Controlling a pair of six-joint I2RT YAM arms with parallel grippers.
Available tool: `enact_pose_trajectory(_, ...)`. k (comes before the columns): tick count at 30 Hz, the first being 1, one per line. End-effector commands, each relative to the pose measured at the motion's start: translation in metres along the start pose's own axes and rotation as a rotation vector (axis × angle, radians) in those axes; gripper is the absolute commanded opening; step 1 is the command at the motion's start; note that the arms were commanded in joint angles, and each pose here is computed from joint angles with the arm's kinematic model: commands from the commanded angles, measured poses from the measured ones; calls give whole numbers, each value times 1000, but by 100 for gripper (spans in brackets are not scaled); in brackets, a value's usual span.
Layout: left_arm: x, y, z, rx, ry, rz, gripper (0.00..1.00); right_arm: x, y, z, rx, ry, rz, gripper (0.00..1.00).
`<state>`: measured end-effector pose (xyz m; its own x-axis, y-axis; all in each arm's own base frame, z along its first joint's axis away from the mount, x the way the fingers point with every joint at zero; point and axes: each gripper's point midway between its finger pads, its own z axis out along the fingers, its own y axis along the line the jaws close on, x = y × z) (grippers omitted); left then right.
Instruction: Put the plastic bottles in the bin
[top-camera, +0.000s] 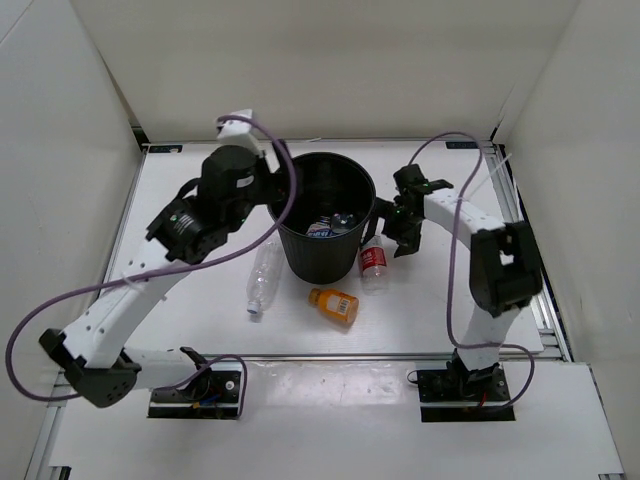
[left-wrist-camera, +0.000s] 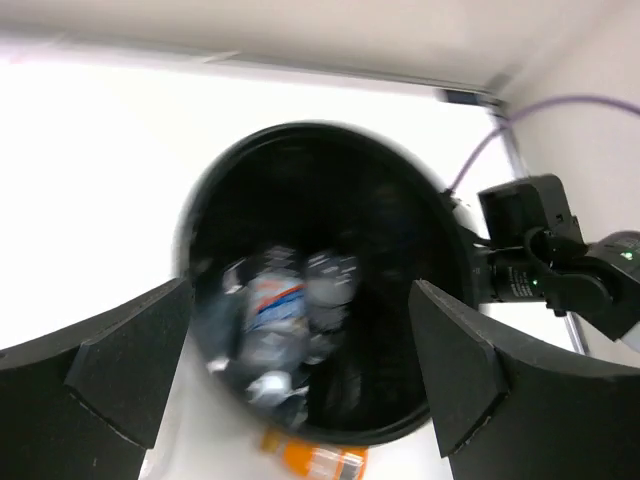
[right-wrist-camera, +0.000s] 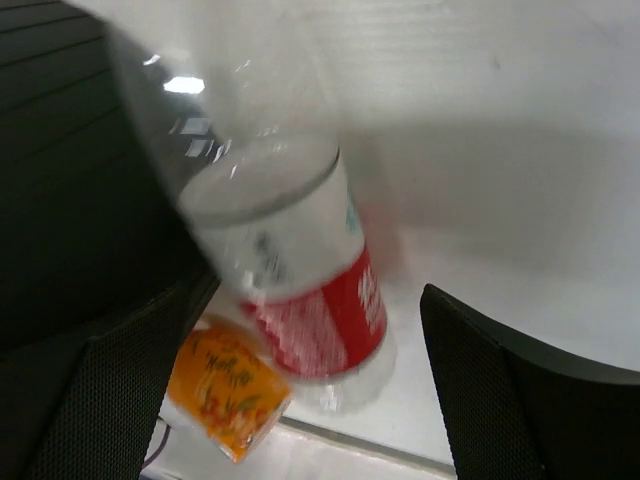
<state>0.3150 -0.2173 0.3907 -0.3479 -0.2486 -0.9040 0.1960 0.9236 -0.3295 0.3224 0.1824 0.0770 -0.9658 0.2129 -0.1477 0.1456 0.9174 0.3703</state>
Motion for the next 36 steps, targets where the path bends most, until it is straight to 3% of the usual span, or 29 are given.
enact_pose_trajectory(1, 34, 70, -13, -266, 83, -64, 100, -16, 21, 20, -67, 12, -60, 100)
enact_pose_trajectory(4, 70, 99, -23, -358, 166, -73, 100, -11, 11, 43, -34, 66, -30, 98)
enact_pose_trajectory(7, 92, 129, -33, -460, 182, -134, 100, -5, 1, 50, -14, 91, -3, 80)
enact_pose_trajectory(8, 96, 141, -36, -501, 177, -162, 100, -8, -4, 47, -2, 77, 18, 67)
enact_pose_trajectory(10, 106, 160, -45, -572, 160, -204, 100, -6, -13, 38, 26, 75, 33, 57)
enact_pose_trajectory(14, 124, 179, -51, -607, 144, -261, 100, -22, -25, -26, 109, -79, 72, 39)
enact_pose_trajectory(19, 153, 190, -42, -586, 147, -324, 100, -54, 16, -171, -29, -421, 98, 36)
enact_pose_trajectory(22, 180, 196, -36, -586, 212, -322, 100, -75, 80, -259, -240, -653, 7, 45)
enact_pose_trajectory(24, 190, 194, -25, -537, 240, -278, 100, -80, 125, -286, -309, -724, -102, 48)
enact_pose_trajectory(26, 213, 199, -19, -544, 296, -259, 100, -71, 165, -285, -347, -711, -220, 50)
enact_pose_trajectory(27, 219, 199, -15, -537, 305, -252, 100, -78, 176, -260, -301, -679, -260, 51)
enact_pose_trajectory(28, 224, 203, -13, -548, 319, -256, 100, -69, 202, -274, -343, -695, -313, 51)
enact_pose_trajectory(30, 238, 206, -9, -546, 371, -237, 100, -62, 216, -246, -321, -629, -355, 54)
enact_pose_trajectory(31, 237, 206, -4, -533, 373, -225, 100, -53, 225, -239, -332, -603, -386, 71)
enact_pose_trajectory(33, 240, 204, 1, -505, 392, -216, 100, -34, 230, -219, -356, -499, -429, 95)
enact_pose_trajectory(34, 241, 207, 4, -509, 395, -202, 100, -30, 229, -217, -338, -481, -408, 100)
enact_pose_trajectory(36, 241, 198, 12, -454, 402, -206, 100, -25, 213, -231, -297, -504, -380, 100)
